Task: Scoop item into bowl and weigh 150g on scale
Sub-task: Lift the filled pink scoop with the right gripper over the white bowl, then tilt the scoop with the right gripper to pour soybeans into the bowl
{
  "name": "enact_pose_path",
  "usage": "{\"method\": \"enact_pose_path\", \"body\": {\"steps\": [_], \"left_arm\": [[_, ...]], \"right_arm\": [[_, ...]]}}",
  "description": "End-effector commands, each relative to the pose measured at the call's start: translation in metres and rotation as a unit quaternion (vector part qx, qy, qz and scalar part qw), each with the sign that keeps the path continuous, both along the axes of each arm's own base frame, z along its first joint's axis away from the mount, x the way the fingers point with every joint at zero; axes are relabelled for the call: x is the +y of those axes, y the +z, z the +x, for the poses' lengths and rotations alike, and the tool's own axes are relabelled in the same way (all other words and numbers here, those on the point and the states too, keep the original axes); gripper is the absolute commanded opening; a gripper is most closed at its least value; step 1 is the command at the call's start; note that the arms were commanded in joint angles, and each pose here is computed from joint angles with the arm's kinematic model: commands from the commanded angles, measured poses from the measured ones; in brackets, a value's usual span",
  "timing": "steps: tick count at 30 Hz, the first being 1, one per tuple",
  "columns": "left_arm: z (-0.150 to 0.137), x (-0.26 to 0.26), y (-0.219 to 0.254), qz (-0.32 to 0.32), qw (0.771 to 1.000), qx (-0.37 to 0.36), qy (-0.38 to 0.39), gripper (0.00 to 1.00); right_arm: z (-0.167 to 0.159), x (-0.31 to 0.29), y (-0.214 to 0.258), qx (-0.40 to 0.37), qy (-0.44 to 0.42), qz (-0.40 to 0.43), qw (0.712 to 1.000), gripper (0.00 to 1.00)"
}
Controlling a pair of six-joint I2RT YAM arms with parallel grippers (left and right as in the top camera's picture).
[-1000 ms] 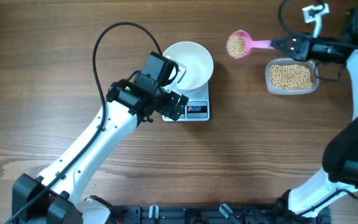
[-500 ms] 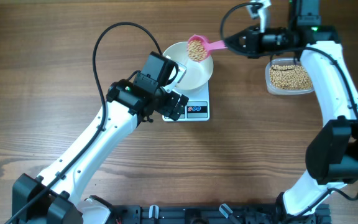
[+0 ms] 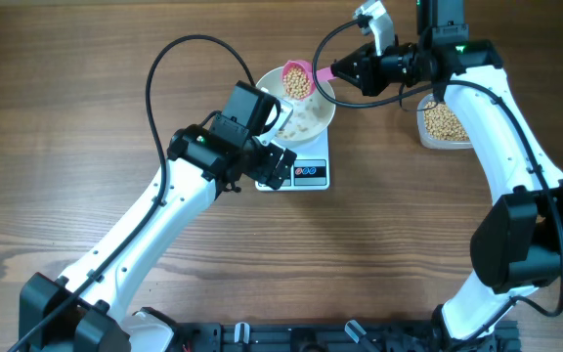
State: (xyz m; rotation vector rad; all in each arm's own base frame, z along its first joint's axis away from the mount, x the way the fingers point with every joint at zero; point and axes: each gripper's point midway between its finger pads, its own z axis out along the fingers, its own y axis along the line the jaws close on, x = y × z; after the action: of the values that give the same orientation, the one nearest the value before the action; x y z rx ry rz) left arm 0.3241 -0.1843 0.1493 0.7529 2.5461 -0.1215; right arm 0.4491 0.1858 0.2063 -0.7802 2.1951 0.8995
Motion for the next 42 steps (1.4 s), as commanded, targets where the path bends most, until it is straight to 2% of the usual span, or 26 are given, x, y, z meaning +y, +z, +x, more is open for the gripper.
{"method": "enact_pose_path", "body": {"steps": [1, 9, 16, 24, 28, 31, 35, 38, 42], "left_arm": [[0.001, 0.0, -0.004, 0.001, 1.0, 0.005, -0.002, 1.0], [0.001, 0.0, -0.004, 0.001, 1.0, 0.006, -0.002, 1.0], [0.001, 0.0, -0.004, 0.001, 1.0, 0.006, -0.002, 1.0], [0.001, 0.0, -0.004, 0.001, 1.0, 0.006, -0.002, 1.0], [0.001, 0.0, -0.004, 0.001, 1.0, 0.006, -0.002, 1.0], [0.001, 0.0, -0.004, 0.001, 1.0, 0.006, -0.002, 1.0], [0.001, 0.0, -0.004, 0.001, 1.0, 0.006, -0.002, 1.0], [0.001, 0.0, -0.004, 0.001, 1.0, 0.005, -0.002, 1.0], [0.001, 0.0, -0.004, 0.001, 1.0, 0.006, -0.002, 1.0]], "right_arm": [[0.003, -0.002, 0.025, -0.045, -0.002, -0.011, 0.999, 0.04], [-0.008, 0.007, 0.05, -0.139, 0.013, -0.1, 0.985, 0.04], [-0.017, 0.009, 0.047, -0.156, 0.013, -0.165, 0.974, 0.04], [-0.031, 0.011, 0.039, -0.161, 0.055, -0.193, 0.967, 0.04], [-0.031, 0.013, 0.043, -0.16, 0.049, -0.182, 0.969, 0.04], [-0.041, 0.02, 0.04, -0.173, 0.092, -0.188, 0.962, 0.04], [-0.035, 0.025, 0.047, -0.177, 0.073, -0.172, 0.966, 0.04], [-0.044, 0.029, 0.042, -0.2, 0.112, -0.207, 0.951, 0.04], [-0.032, 0.026, 0.048, -0.209, 0.07, -0.222, 0.95, 0.04]]}}
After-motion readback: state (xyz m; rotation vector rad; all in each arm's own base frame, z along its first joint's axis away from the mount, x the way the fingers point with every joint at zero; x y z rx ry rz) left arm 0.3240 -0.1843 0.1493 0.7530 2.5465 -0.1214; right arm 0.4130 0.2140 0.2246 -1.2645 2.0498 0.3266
